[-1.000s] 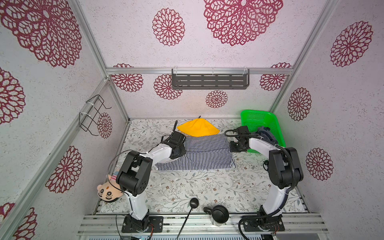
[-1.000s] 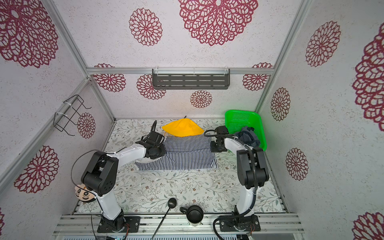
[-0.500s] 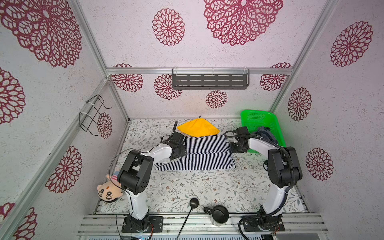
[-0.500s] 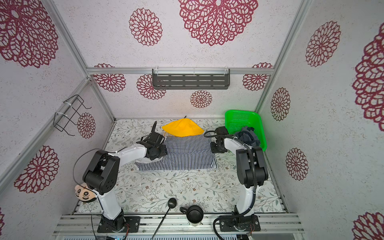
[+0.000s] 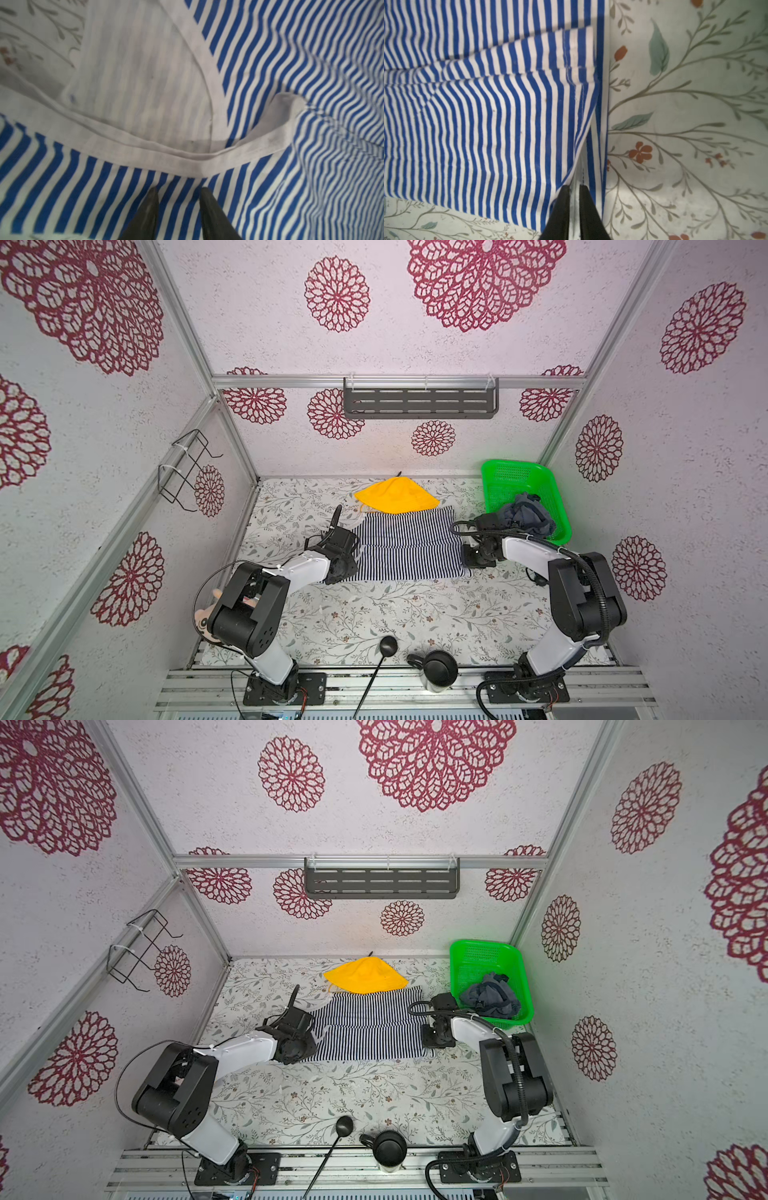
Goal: Fold and stack the tank tops
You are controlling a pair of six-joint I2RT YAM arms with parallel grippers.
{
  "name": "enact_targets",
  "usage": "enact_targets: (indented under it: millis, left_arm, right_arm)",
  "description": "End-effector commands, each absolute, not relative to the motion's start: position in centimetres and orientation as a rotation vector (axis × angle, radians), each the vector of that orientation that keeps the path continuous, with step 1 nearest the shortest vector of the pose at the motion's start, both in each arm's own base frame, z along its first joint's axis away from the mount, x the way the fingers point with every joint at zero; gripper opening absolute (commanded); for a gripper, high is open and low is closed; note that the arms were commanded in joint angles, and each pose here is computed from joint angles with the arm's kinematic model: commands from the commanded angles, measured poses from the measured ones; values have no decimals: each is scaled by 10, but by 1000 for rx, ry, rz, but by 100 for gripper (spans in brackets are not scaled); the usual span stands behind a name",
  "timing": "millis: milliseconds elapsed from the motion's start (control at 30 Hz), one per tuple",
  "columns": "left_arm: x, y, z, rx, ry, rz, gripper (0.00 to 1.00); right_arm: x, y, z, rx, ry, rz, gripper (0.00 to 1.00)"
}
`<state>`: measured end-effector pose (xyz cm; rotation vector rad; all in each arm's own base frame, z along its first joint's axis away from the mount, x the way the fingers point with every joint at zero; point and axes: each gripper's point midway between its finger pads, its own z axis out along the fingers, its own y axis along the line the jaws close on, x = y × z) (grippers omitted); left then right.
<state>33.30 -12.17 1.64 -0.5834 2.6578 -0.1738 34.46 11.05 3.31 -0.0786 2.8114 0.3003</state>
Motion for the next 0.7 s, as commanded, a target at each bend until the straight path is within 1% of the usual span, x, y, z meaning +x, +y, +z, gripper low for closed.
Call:
enact_targets:
  millis: [0, 200, 467, 667]
  left_arm:
    - [336, -117, 8, -646, 2617, -173, 37]
    - [313, -108, -10, -712, 2642, -158, 37]
    - [278, -98, -8, -752, 2670, -132, 37]
    - [240, -95, 0, -790, 2687, -102, 36]
  right_arm:
    - [344, 110, 32, -57, 2802, 280, 11]
    - [319, 94, 14, -13, 2872, 190, 9]
    - [289, 81, 7, 59, 2916, 137, 9]
    - [263, 75, 12, 142, 2949, 140, 9]
